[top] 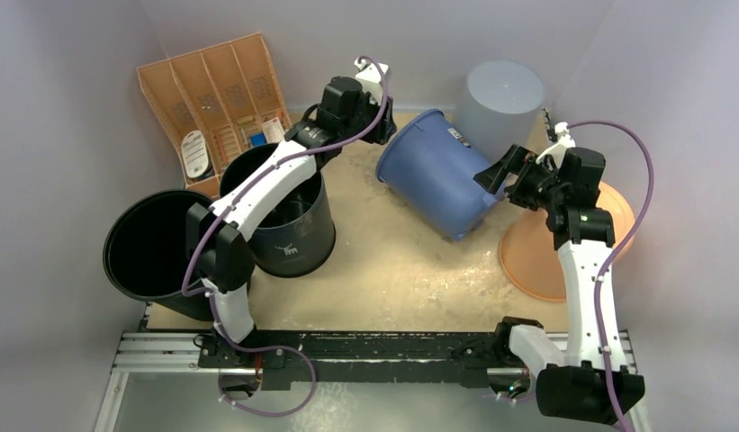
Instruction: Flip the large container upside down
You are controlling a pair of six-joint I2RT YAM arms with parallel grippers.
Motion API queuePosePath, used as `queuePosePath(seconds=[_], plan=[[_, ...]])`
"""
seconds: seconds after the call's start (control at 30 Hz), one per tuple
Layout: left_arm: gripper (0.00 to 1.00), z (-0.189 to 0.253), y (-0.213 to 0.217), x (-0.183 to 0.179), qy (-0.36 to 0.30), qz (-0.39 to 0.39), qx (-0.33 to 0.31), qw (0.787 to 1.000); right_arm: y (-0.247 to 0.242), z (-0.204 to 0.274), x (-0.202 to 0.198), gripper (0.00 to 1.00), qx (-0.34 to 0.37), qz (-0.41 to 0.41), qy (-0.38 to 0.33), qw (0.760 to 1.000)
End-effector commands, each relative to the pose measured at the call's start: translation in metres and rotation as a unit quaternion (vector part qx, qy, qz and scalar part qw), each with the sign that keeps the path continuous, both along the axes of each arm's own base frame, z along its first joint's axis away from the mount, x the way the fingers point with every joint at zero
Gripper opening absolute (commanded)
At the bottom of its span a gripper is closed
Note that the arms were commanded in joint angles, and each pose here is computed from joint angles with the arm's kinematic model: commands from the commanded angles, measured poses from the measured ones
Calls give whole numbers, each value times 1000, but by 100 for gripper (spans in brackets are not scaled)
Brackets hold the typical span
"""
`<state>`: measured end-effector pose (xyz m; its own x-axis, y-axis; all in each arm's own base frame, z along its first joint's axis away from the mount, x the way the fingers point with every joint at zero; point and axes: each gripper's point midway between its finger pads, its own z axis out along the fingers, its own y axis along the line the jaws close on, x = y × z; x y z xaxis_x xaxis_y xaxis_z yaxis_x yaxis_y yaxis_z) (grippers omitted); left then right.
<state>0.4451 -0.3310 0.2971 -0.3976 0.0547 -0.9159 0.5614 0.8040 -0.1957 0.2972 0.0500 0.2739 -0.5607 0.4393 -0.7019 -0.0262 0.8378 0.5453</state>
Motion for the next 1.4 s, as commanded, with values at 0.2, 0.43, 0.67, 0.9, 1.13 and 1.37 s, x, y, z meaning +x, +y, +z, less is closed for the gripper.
queuePosePath(seconds=[0.2,0.43,0.67,0.9,1.13,1.37], plan=[[54,6,-12,33,15,-26,-90,995,-6,16,-1,100,-21,-13,-30,999],[58,-6,-20,38,57,-87,-152,983,-5,24,-6,100,-12,-19,-38,999],[57,-19,-26,25,78,-119,-156,977,-7,24,-15,100,7,-52,-30,998],[50,-33,-29,24,94,-127,-149,976,-6,11,-17,100,15,-51,-13,998],[41,-52,-29,33,114,-126,-148,974,-24,-16,-14,100,0,-110,16,994],[21,-62,-28,29,126,-128,-140,974,-20,-52,-7,100,18,-102,42,994]])
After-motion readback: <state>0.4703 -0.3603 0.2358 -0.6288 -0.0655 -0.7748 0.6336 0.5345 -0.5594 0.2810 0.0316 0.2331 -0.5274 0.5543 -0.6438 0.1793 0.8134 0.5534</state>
